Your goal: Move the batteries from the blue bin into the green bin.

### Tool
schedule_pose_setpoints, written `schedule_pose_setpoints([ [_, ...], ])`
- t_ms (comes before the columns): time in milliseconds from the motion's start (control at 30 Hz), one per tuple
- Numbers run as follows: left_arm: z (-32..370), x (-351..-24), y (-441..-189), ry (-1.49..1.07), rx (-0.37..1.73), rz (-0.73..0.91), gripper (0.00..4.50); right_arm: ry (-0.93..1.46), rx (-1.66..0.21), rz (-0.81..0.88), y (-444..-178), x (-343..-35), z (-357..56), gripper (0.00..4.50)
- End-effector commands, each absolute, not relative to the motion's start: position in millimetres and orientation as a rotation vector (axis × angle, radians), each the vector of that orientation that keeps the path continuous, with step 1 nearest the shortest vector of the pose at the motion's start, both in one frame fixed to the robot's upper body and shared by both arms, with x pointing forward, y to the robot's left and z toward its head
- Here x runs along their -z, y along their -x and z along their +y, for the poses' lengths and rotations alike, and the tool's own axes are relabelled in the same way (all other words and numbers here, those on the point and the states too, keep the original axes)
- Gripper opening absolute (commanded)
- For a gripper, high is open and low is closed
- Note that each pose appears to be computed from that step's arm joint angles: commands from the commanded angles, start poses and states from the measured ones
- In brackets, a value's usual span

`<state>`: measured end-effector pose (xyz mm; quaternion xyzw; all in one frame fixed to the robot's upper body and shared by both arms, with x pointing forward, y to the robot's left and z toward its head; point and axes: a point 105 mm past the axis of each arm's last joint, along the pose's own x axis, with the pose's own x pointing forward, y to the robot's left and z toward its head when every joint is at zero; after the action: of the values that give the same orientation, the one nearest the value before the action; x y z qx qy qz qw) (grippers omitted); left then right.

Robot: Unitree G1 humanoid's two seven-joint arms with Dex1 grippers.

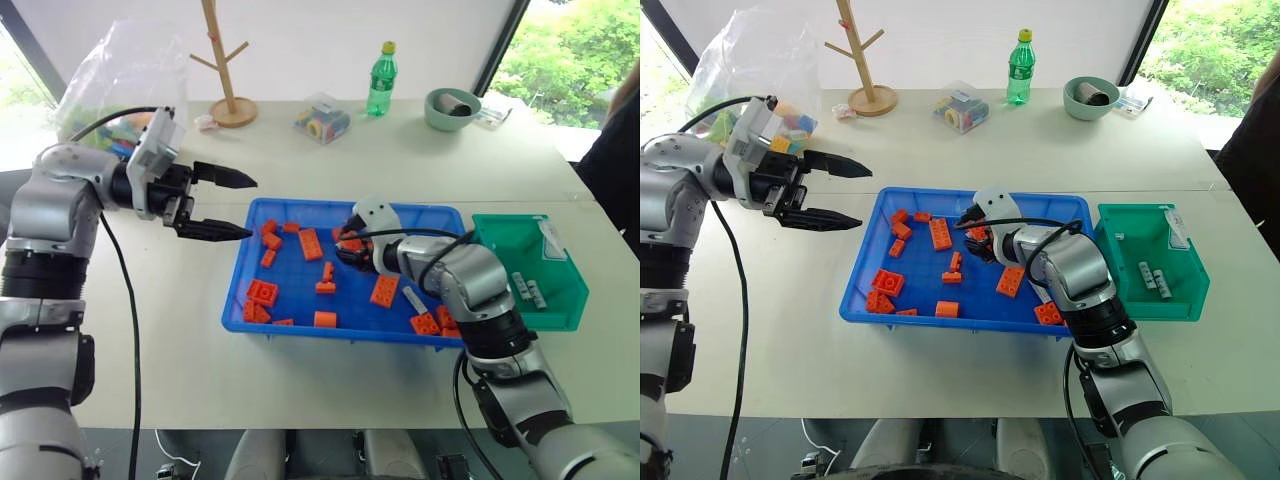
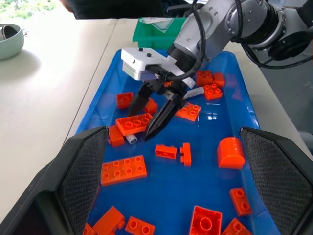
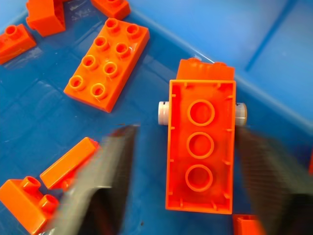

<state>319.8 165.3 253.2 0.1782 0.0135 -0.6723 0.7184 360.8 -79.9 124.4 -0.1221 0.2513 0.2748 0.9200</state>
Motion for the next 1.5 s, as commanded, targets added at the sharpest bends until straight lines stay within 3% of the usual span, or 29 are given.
schedule_pose_setpoints([
  [33,168.8,-268.0,-317.4,-0.428,1.465,-0.022,4.50,0.249,-0.553,0.464,-363.5,-136.6,-83.5,1.81],
  [200,168.0,-268.5,-318.7,-0.428,1.463,-0.026,4.50,0.260,-0.566,0.418,-364.3,-151.8,-79.9,1.81],
  [333,167.7,-267.5,-318.9,-0.429,1.465,-0.026,4.50,0.221,-0.776,0.298,-343.5,-188.2,-35.4,1.81],
  [500,166.8,-267.9,-319.7,-0.431,1.465,-0.028,4.50,0.225,-0.926,0.365,-323.8,-171.4,-4.3,1.81],
  [600,166.7,-267.9,-320.0,-0.435,1.464,-0.028,4.50,0.226,-0.961,0.409,-322.2,-158.8,5.5,2.73],
  [700,167.1,-268.4,-319.8,-0.439,1.462,-0.028,4.50,0.253,-0.948,0.401,-329.2,-157.8,5.5,4.19],
  [933,167.8,-268.5,-320.4,-0.442,1.457,-0.031,4.50,0.412,-1.012,0.281,-344.2,-183.3,-42.5,4.19],
  [1067,166.9,-268.7,-321.5,-0.442,1.456,-0.038,4.50,0.561,-1.107,0.259,-351.0,-181.9,-69.3,4.19],
  [1500,170.1,-271.9,-318.7,-0.458,1.448,-0.040,4.50,0.717,-1.199,0.251,-388.0,-157.1,-67.2,4.19],
])
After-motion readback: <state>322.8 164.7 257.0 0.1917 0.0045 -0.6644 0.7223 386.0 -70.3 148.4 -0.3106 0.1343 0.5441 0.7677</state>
